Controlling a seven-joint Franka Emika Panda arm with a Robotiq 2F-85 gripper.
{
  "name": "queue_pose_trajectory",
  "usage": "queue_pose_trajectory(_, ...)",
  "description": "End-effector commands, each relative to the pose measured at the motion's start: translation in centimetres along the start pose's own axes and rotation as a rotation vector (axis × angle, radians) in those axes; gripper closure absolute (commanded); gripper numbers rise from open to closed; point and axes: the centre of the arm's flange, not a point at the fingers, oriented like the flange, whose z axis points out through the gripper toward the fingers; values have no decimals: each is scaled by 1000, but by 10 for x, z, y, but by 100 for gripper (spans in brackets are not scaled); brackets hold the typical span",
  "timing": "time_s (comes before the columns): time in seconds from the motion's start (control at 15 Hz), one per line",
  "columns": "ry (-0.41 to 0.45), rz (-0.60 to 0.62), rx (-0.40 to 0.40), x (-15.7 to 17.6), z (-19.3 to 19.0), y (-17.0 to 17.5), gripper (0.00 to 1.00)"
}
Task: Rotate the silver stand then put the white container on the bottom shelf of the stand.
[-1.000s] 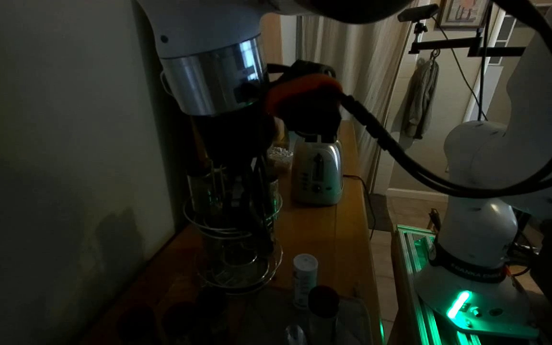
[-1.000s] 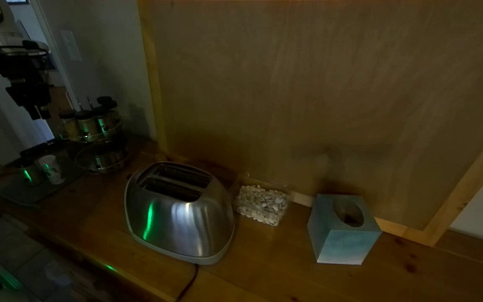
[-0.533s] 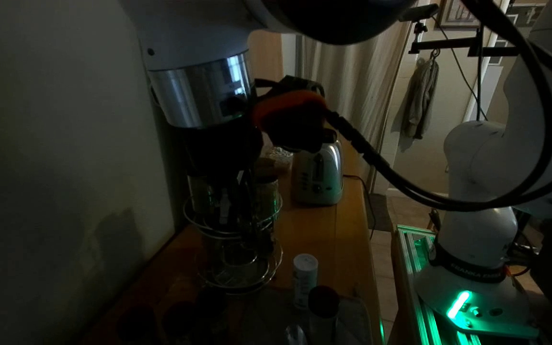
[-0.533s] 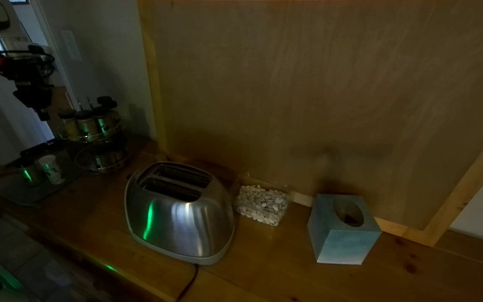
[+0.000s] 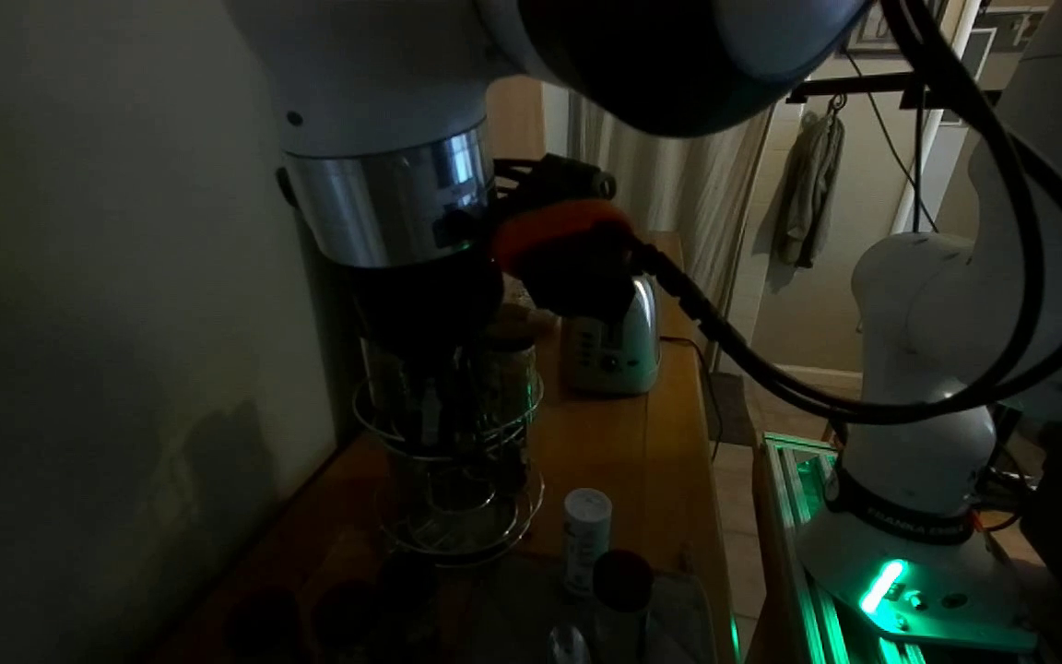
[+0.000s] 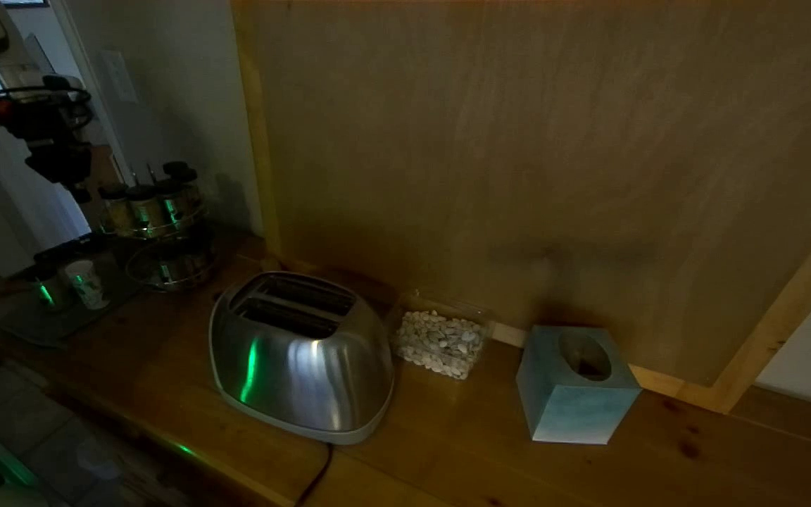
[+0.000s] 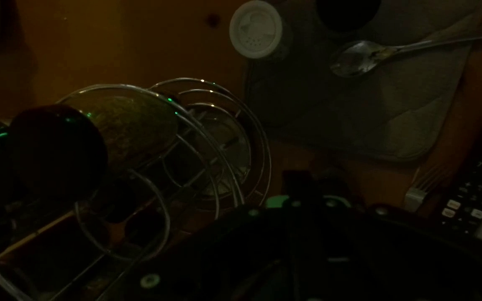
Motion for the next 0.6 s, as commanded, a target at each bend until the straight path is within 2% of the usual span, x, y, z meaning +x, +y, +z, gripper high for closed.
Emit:
queue_pose_trajectory(0.0, 49, -30, -34, -6, 10, 2, 100)
queue_pose_trajectory(0.53, 91, -130, -121, -13, 29, 3, 100)
